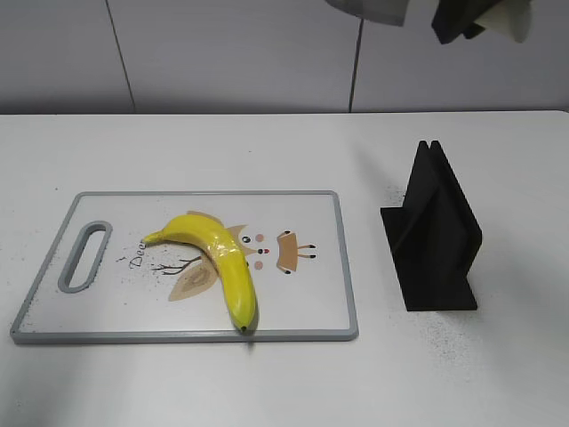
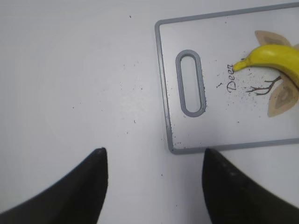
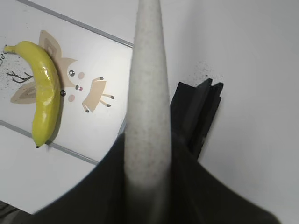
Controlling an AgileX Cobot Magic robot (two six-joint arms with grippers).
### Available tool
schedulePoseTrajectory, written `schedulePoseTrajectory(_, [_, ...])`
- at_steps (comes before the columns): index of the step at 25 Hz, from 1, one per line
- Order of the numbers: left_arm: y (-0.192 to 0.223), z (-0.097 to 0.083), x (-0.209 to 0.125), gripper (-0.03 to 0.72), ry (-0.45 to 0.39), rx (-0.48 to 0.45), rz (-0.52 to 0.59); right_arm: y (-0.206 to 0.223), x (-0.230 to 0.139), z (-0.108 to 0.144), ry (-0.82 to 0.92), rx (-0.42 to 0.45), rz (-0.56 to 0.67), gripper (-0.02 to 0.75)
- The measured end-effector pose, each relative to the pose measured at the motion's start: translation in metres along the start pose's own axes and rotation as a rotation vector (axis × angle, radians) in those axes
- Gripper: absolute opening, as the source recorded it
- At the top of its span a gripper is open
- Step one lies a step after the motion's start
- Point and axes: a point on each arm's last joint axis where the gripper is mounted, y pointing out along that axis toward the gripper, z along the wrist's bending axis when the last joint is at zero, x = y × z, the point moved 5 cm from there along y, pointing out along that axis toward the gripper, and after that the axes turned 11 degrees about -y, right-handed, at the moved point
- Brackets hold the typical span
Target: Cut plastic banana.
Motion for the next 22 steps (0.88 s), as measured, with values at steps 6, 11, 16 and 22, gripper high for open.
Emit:
schedulePoseTrajectory(6, [-0.020, 0.007, -0.050, 0.595, 0.013, 0.027, -0.049, -0.021, -0.048, -0.012, 0.124, -0.118, -0.014, 0.165])
schedulePoseTrajectory(11, [-0.031, 0.011, -0.091, 0.595, 0.016, 0.031, -0.101, -0.021, -0.087, -0.012, 0.217, -0.144, -0.066, 0.165])
schedulePoseTrajectory(16, [-0.029, 0.015, -0.140, 0.595, 0.019, 0.033, -0.151, -0.008, -0.120, -0.007, 0.276, -0.131, -0.103, 0.165])
schedulePoseTrajectory(22, [-0.017, 0.019, -0.188, 0.579, 0.020, 0.028, -0.220, -0.002, -0.147, -0.004, 0.281, -0.124, -0.115, 0.165])
